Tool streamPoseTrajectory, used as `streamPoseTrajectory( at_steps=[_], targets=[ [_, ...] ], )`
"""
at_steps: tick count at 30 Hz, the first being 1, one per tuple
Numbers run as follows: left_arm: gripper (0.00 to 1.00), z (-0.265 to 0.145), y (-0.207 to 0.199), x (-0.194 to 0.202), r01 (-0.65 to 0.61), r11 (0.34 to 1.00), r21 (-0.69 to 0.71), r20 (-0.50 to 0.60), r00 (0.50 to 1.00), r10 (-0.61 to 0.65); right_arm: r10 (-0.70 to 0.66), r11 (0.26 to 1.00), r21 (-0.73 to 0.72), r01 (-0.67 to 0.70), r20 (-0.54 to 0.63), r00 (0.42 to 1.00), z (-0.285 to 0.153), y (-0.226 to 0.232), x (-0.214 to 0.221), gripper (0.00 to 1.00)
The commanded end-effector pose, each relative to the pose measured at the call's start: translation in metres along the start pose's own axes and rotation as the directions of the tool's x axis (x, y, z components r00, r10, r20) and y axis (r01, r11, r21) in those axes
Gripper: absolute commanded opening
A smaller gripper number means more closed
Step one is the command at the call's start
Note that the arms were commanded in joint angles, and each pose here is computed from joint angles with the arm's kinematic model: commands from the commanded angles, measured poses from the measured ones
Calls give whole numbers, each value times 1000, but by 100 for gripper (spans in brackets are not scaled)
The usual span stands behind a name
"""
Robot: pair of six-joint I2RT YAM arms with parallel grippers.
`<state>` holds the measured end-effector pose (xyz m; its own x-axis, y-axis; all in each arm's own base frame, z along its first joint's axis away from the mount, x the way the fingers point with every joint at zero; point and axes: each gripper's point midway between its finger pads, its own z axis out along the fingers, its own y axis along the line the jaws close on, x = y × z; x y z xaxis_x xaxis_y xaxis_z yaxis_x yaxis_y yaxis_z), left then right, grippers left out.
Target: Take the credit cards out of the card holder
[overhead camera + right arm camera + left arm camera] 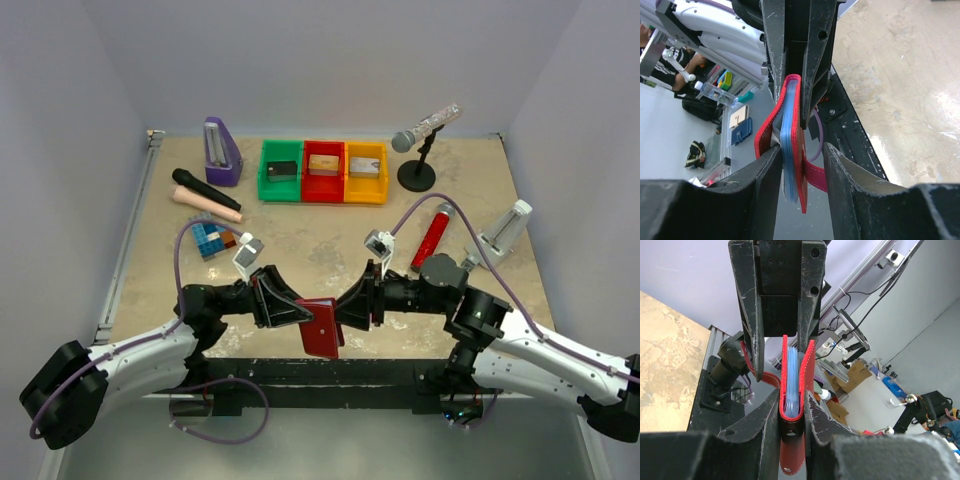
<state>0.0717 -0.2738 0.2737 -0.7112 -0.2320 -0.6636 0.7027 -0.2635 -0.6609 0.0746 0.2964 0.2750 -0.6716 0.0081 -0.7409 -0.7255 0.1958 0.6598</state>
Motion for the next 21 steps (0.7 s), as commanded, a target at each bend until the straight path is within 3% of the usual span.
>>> streamPoseTrajectory(
  at_steps=[1, 8, 13, 14, 15, 18, 21],
  targets=[
    [0, 7, -35, -30, -131, 985, 116, 103, 988, 119, -15, 999, -45, 15, 4, 1000, 3, 13, -10, 41],
    [0, 8, -34, -31, -131, 985, 108, 106, 987, 120, -5, 999, -39, 5, -21, 1000, 7, 10, -7, 35],
    [0, 7, -34, -31, -144, 985, 93, 109, 985, 134, -2, 999, -35, 0, -33, 999, 8, 9, -4, 20],
    [3, 7, -32, -32, -150, 985, 84, 110, 984, 141, -2, 1000, -27, 1, -34, 999, 8, 7, -4, 17],
    [16, 7, -28, -32, -156, 986, 57, 106, 983, 149, -7, 1000, -24, 6, -38, 999, 6, 7, -4, 11],
    [28, 5, -21, -31, -167, 986, 7, 101, 981, 166, -13, 1000, -18, 12, -42, 999, 3, 9, -4, 0],
    [38, 2, -12, -34, -179, 981, -70, 106, 977, 186, -19, 1000, -7, 19, -37, 999, -2, 11, -6, 0]
  ],
)
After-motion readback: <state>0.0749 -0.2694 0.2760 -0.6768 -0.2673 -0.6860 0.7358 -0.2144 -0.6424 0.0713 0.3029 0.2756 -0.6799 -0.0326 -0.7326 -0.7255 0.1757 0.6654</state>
